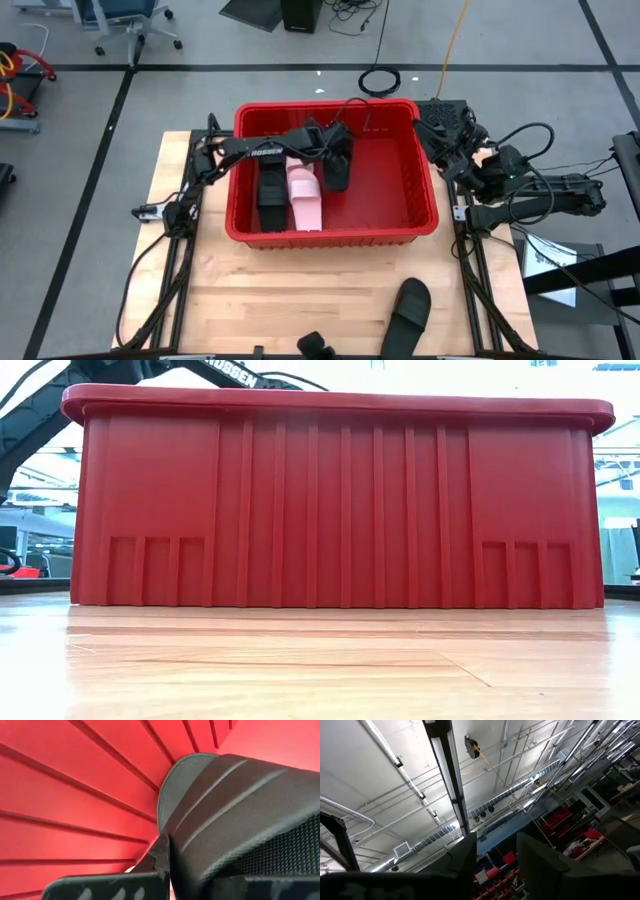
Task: Pick and place slides into bin
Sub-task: Put the black slide into the red bin
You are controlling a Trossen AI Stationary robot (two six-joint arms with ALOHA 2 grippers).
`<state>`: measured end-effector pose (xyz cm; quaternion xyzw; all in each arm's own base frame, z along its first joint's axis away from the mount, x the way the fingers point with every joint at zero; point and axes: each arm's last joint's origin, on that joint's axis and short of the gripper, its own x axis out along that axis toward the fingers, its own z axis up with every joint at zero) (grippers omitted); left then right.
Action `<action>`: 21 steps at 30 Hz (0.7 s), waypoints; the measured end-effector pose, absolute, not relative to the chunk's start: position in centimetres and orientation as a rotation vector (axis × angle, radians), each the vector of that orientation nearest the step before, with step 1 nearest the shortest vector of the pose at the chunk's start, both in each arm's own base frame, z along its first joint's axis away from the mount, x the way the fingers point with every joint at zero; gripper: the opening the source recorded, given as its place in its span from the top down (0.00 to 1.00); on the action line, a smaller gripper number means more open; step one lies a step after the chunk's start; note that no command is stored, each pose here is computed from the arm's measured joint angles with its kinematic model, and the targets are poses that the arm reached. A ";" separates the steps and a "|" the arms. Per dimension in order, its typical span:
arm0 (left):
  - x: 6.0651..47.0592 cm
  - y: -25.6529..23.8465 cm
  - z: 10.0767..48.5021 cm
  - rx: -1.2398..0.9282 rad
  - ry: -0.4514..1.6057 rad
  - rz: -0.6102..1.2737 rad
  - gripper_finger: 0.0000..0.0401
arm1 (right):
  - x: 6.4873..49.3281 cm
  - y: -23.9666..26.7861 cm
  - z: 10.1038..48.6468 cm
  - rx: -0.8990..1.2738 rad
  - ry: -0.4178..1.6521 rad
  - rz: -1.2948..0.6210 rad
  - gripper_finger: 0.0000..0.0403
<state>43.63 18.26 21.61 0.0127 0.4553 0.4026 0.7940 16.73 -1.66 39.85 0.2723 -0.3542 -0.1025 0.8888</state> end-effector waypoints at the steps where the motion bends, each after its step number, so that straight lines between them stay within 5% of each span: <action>1: 43.5 18.5 21.6 0.020 0.978 0.865 0.95 | 16.7 -1.7 39.8 0.569 -0.739 -0.224 0.68; 21: 42.2 19.4 21.0 -0.098 1.063 0.845 0.95 | 16.6 -2.2 39.8 0.561 -0.749 -0.254 0.68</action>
